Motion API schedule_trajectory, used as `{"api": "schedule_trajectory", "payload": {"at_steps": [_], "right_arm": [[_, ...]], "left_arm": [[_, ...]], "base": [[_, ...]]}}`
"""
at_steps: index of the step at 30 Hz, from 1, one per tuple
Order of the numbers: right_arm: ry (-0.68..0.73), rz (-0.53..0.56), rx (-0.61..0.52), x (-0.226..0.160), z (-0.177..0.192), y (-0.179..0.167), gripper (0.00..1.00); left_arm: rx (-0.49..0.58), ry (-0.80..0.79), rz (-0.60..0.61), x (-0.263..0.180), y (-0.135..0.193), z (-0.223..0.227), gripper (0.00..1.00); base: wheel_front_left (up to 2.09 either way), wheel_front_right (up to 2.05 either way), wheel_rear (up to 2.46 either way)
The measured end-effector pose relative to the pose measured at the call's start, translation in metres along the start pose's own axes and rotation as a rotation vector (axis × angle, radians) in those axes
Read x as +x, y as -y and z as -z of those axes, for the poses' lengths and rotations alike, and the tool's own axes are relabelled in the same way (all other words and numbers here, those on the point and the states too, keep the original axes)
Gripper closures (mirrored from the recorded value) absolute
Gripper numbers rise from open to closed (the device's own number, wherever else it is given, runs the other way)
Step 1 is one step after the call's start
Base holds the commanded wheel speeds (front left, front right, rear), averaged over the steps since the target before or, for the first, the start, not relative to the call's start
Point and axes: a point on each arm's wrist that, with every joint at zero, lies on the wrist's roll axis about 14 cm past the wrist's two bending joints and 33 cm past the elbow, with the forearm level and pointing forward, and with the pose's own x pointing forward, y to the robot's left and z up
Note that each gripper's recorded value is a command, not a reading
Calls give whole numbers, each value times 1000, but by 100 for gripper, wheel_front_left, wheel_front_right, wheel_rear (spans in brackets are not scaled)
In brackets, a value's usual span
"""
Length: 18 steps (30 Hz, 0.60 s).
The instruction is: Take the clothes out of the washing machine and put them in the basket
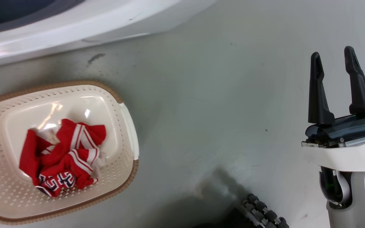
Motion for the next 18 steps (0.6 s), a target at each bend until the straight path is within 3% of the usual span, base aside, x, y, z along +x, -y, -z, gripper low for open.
{"api": "schedule_trajectory", "payload": {"at_steps": [6,18], "right_arm": [[45,-22,6,0,-16,-8,0],[123,-63,8,-13,-51,-22,0]], "left_arm": [[-23,105,-4,-30,-6,-30,100],[-75,262,21,-94,12,-28,100]], "base": [[0,0,0],[0,0,0]]}}
